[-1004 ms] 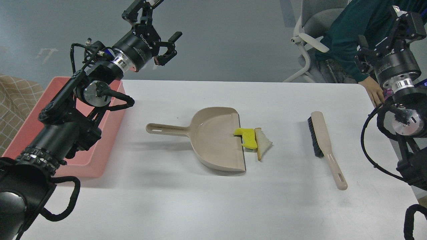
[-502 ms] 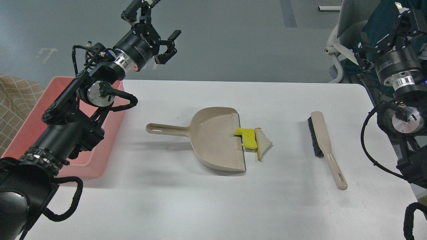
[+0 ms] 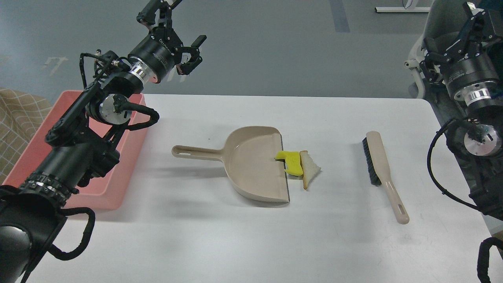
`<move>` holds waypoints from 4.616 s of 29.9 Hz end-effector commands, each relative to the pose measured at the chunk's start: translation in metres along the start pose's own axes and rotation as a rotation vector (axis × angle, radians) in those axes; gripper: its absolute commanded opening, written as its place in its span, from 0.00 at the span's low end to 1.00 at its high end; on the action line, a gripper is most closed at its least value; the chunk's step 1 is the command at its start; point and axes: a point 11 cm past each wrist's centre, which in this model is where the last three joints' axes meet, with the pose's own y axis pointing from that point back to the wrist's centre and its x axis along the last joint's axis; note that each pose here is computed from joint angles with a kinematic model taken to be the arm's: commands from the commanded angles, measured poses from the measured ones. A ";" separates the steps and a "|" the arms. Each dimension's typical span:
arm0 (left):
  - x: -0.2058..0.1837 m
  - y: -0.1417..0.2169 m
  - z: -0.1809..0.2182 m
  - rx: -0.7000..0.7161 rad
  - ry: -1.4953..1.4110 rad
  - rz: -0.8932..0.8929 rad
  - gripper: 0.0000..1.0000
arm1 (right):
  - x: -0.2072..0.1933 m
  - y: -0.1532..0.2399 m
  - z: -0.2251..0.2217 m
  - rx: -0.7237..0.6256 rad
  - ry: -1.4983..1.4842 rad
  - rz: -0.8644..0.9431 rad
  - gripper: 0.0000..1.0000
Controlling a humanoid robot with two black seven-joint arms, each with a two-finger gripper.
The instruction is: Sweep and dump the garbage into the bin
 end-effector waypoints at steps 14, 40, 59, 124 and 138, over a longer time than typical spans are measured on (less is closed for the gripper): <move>0.027 0.004 -0.001 0.007 -0.025 0.100 0.98 | 0.000 -0.003 0.011 -0.015 -0.026 0.022 1.00; 0.009 -0.002 -0.010 0.002 -0.008 0.069 0.98 | -0.010 -0.003 0.022 -0.011 -0.151 0.011 1.00; -0.029 0.078 -0.002 0.149 -0.542 -0.127 0.98 | -0.008 -0.004 0.019 -0.008 -0.141 0.012 1.00; -0.002 0.207 -0.172 0.474 -0.754 0.151 0.95 | -0.004 0.002 0.027 -0.028 -0.138 0.023 1.00; 0.003 0.190 -0.180 0.465 -0.735 0.183 0.72 | -0.003 0.003 0.028 -0.030 -0.138 0.025 1.00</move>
